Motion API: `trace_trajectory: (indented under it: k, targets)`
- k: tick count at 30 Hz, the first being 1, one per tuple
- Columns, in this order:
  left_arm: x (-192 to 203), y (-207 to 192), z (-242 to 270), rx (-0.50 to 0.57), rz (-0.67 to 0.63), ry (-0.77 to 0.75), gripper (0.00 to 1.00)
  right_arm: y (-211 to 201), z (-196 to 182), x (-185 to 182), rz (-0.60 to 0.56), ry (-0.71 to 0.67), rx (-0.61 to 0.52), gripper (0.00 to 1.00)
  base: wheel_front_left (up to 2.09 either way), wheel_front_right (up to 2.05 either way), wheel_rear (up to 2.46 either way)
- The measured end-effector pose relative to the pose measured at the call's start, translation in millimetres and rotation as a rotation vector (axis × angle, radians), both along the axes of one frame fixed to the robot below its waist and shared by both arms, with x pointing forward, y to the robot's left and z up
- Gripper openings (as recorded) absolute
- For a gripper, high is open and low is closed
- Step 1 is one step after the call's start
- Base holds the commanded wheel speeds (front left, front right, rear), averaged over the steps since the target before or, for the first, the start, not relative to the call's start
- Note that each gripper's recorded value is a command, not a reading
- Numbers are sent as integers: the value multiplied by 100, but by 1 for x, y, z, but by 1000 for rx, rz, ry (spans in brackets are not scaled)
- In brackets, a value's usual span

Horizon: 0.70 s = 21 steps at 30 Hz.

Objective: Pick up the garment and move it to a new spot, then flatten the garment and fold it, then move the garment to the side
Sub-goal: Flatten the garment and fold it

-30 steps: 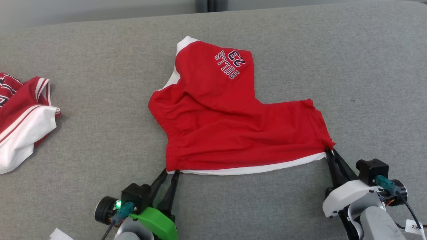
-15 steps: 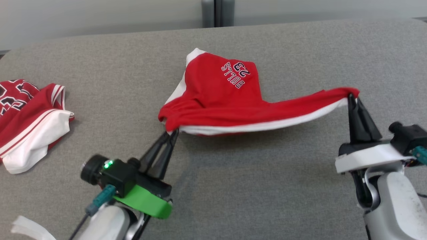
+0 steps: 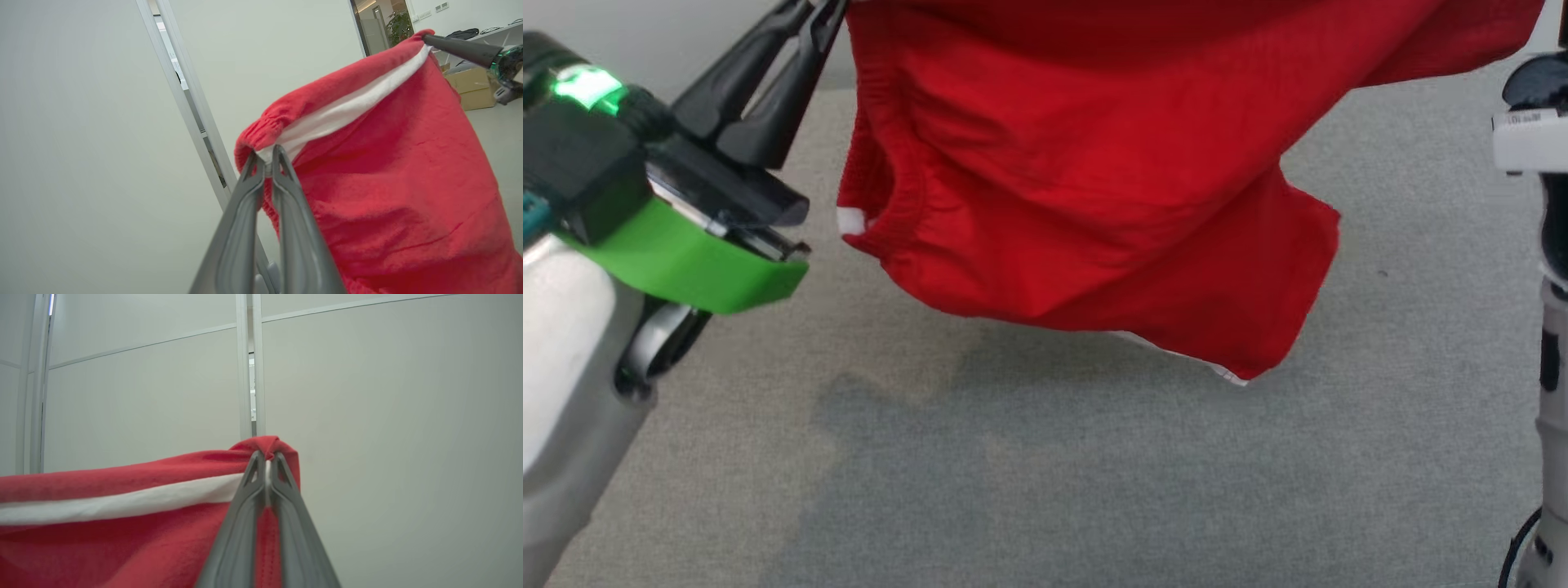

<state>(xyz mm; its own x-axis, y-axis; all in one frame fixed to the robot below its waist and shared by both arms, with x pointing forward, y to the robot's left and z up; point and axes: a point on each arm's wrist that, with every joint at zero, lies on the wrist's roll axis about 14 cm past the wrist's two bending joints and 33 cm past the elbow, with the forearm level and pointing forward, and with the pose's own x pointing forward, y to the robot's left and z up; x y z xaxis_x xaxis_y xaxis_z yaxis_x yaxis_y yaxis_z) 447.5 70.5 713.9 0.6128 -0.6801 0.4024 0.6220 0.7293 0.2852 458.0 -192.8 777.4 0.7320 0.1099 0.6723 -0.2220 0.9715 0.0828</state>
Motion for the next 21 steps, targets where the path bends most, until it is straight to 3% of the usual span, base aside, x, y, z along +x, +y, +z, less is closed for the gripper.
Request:
trace_trajectory:
  k: [6,14,17,21]
  targets:
    - [61,14,-14,-49,54,93,0,12,-12,57,-16,73,-71,0,0,0,0]
    - [129,21,-37,-126,118,127,0,8,-13,116,-89,10,-77,0,0,0,0]
    - [137,23,-65,-160,135,211,0,4,-45,126,-98,89,-85,0,0,0,0]
    - [119,29,-135,-228,174,415,0,-6,-127,118,-111,291,-83,0,0,0,0]
